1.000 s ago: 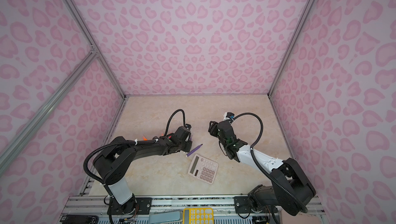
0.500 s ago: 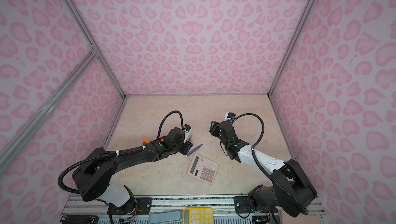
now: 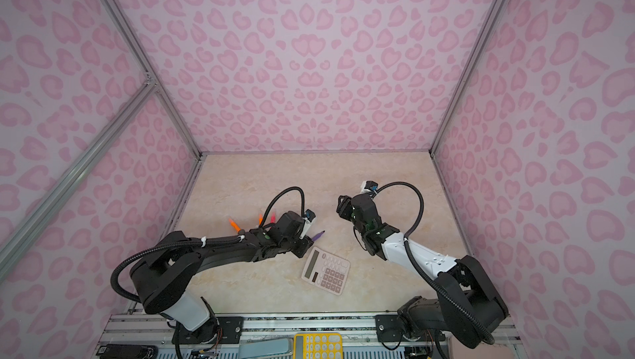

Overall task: Insert the pens into the pen caps
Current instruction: 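Lower the capped purple marker to the table with the left gripper while the right withdraws, then grasp the uncapped purple marker on the table with the left gripper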

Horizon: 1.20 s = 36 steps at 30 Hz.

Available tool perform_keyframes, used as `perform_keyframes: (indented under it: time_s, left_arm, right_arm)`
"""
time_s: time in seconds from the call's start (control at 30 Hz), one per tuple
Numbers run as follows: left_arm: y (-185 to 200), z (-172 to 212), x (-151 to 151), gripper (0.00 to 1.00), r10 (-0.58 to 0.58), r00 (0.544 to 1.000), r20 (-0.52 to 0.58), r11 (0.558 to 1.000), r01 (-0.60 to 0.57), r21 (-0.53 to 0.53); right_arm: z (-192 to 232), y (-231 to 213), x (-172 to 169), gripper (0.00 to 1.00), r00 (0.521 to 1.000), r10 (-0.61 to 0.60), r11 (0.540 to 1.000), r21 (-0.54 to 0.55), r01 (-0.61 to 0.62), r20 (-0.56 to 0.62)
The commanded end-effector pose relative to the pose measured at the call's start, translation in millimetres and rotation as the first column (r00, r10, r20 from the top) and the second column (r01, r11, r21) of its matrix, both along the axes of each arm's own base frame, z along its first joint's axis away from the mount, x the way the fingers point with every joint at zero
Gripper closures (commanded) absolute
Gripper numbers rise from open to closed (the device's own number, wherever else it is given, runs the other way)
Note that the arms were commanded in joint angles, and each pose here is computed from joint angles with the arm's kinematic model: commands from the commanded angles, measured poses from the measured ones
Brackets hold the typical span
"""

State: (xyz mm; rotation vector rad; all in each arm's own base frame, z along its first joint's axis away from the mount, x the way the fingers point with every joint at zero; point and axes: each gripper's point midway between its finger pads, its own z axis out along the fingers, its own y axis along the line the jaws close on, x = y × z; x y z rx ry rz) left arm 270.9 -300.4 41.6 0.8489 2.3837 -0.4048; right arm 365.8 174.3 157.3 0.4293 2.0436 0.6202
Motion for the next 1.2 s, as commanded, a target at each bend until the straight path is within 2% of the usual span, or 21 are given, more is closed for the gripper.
perform_keyframes:
  time_s: [0.0, 0.3, 0.4, 0.6, 0.8, 0.9, 0.93, 1.17]
  left_arm:
    - [-1, -7, 9, 0.59, 0.011, 1.0, 0.01, 0.999, -0.011, 0.043]
    - [-8, -22, 7, 0.58, -0.008, 0.999, -0.046, 0.997, 0.011, 0.073]
    - [-3, -24, 7, 0.63, 0.003, 0.998, -0.056, 0.995, 0.002, 0.1]
    - [3, -24, 0, 0.61, 0.005, 0.998, -0.064, 0.993, 0.002, 0.118]
    - [2, -40, 1, 0.63, 0.01, 0.995, -0.094, 0.988, 0.004, 0.152]
    - [0, -41, 3, 0.84, 0.01, 0.996, -0.093, 0.989, 0.004, 0.151]
    - [1, -39, 4, 0.96, 0.013, 0.996, -0.086, 0.988, 0.0, 0.152]
    - [-6, 8, 23, 0.97, 0.052, 0.998, 0.039, 0.996, -0.054, 0.069]
  right_arm:
    - [1, -1, -1, 0.37, 1.0, 0.001, 1.0, -0.007, -0.001, 0.006]
    - [0, -3, -2, 0.38, 1.0, -0.002, 1.0, -0.01, 0.002, 0.006]
    - [0, -3, -2, 0.38, 1.0, 0.0, 1.0, -0.009, 0.0, 0.005]
    - [0, -2, -2, 0.38, 1.0, -0.001, 1.0, -0.006, 0.001, 0.004]
    - [-1, -2, -2, 0.38, 1.0, -0.001, 1.0, -0.007, 0.001, 0.002]
    - [0, -3, -2, 0.38, 1.0, -0.003, 1.0, -0.007, 0.003, 0.004]
    - [0, -3, -2, 0.38, 1.0, -0.003, 1.0, -0.004, 0.003, 0.004]
    - [-3, 3, -2, 0.38, 1.0, 0.01, 0.999, 0.033, -0.01, 0.0]
